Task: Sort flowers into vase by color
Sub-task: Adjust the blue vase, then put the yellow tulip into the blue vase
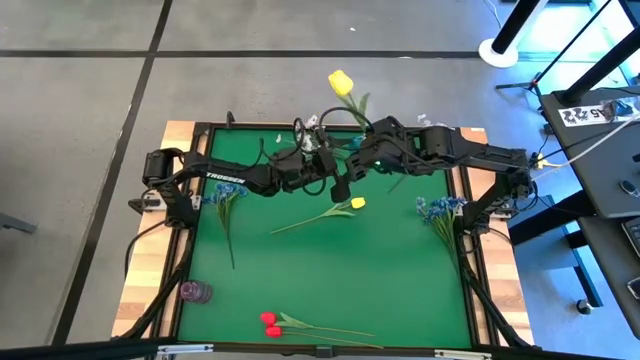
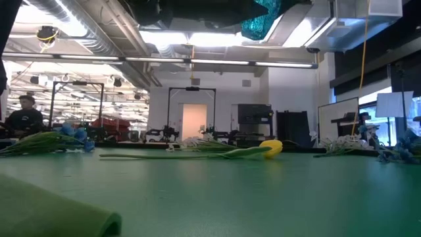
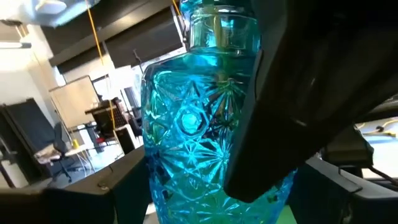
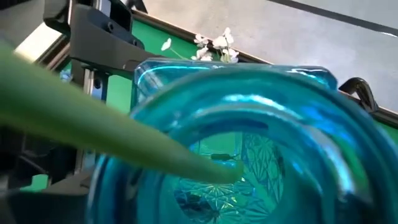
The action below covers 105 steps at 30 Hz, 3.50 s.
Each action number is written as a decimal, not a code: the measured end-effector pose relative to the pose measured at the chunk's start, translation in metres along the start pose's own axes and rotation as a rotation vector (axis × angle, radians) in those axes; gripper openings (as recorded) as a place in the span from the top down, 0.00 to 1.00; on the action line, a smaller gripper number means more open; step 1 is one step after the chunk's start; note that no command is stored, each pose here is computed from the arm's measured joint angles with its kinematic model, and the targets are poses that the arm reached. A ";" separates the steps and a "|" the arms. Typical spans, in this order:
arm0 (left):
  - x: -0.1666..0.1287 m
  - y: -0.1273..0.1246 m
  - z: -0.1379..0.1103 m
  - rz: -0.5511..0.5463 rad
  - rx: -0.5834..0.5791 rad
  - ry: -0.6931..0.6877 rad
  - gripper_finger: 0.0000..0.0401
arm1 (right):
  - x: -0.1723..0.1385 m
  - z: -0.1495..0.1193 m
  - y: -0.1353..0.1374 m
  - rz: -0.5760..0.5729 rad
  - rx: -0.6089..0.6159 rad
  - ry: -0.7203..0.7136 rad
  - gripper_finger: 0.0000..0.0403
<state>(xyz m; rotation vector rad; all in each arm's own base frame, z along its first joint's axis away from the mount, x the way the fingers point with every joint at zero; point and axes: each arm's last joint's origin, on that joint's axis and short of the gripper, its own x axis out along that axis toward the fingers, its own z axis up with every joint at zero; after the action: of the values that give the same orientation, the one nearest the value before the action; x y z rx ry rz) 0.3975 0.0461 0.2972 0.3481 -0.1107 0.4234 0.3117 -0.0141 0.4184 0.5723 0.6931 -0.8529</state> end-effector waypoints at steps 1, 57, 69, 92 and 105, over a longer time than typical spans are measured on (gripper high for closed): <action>0.000 0.000 0.000 0.000 0.001 -0.002 0.27 | 0.000 0.000 0.000 -0.003 0.003 -0.004 0.14; -0.194 -0.102 0.019 -0.307 -0.181 1.259 0.25 | 0.115 -0.225 0.001 -0.002 -0.200 0.413 0.20; -0.219 -0.125 0.034 -0.286 -0.305 1.200 0.26 | 0.112 -0.222 0.010 0.071 -0.141 0.466 0.04; -0.171 -0.124 0.024 -0.272 -0.228 0.963 0.34 | 0.025 -0.163 0.037 0.065 -0.180 0.469 0.05; -0.122 -0.092 -0.078 -0.303 -0.189 0.850 0.41 | -0.129 -0.141 0.039 0.287 -0.118 0.208 0.05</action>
<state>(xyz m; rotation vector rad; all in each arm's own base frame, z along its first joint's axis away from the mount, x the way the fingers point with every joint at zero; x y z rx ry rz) 0.3285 -0.0515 0.1747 -0.0238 0.7195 0.2297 0.2391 0.1666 0.4297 0.6415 0.8214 -0.4865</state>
